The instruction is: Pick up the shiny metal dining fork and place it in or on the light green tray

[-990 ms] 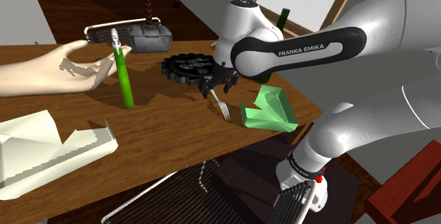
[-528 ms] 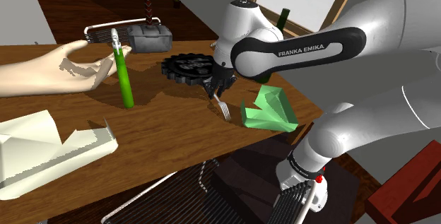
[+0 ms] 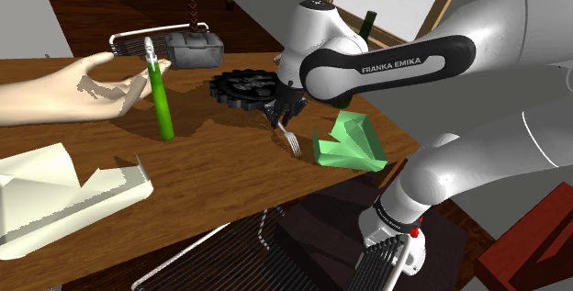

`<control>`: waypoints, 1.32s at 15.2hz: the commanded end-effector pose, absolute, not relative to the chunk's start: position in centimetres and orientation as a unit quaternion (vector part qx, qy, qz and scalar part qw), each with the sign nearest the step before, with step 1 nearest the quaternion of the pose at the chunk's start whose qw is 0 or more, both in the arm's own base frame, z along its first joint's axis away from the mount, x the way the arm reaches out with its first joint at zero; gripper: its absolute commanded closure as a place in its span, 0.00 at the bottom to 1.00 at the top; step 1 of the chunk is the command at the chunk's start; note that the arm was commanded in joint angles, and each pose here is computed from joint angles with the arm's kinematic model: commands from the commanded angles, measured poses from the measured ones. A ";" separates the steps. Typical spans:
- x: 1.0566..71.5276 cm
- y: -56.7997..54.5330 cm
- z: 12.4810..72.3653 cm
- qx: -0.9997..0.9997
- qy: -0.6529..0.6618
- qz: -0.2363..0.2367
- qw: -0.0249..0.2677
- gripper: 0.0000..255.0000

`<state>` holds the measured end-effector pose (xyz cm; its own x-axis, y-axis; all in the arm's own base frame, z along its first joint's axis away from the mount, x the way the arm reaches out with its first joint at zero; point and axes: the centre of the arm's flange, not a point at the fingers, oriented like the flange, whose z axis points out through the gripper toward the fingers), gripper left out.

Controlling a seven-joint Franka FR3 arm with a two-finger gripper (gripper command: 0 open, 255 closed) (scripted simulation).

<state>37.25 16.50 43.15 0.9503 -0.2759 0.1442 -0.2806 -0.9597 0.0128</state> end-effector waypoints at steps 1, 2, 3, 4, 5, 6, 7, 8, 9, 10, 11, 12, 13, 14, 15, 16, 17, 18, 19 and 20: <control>37.2 16.5 43.7 0.987 -0.141 0.071 0.016 1.00; 37.2 16.5 44.2 0.987 -0.141 0.071 0.016 1.00; 37.3 16.5 44.7 0.987 -0.141 0.071 0.016 1.00; 37.3 16.5 45.3 0.987 -0.141 0.071 0.016 1.00; 37.3 16.5 45.8 0.987 -0.141 0.071 0.016 1.00; 37.3 16.5 46.3 0.987 -0.141 0.071 0.016 1.00; 37.3 16.5 46.9 0.987 -0.141 0.071 0.016 1.00; 37.3 16.5 47.4 0.987 -0.141 0.071 0.016 1.00; 37.3 16.5 47.9 0.987 -0.141 0.071 0.016 1.00; 37.3 16.5 48.4 0.987 -0.141 0.071 0.016 1.00; 37.3 16.5 49.0 0.987 -0.141 0.071 0.016 1.00; 37.3 16.5 49.5 0.987 -0.141 0.071 0.016 1.00; 37.3 16.5 50.0 0.987 -0.141 0.071 0.016 1.00; 37.3 16.5 50.6 0.987 -0.141 0.071 0.016 1.00; 37.3 16.5 51.1 0.987 -0.141 0.071 0.016 1.00; 37.3 16.5 51.6 0.987 -0.141 0.071 0.016 1.00; 37.3 16.5 52.1 0.987 -0.141 0.071 0.016 1.00; 37.3 16.5 52.7 0.987 -0.141 0.071 0.016 1.00; 37.3 16.5 53.2 0.987 -0.141 0.071 0.016 1.00; 37.3 16.5 53.7 0.987 -0.141 0.071 0.016 1.00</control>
<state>37.25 16.51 53.11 0.9504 -0.2754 0.1449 -0.2801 -0.9599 0.0125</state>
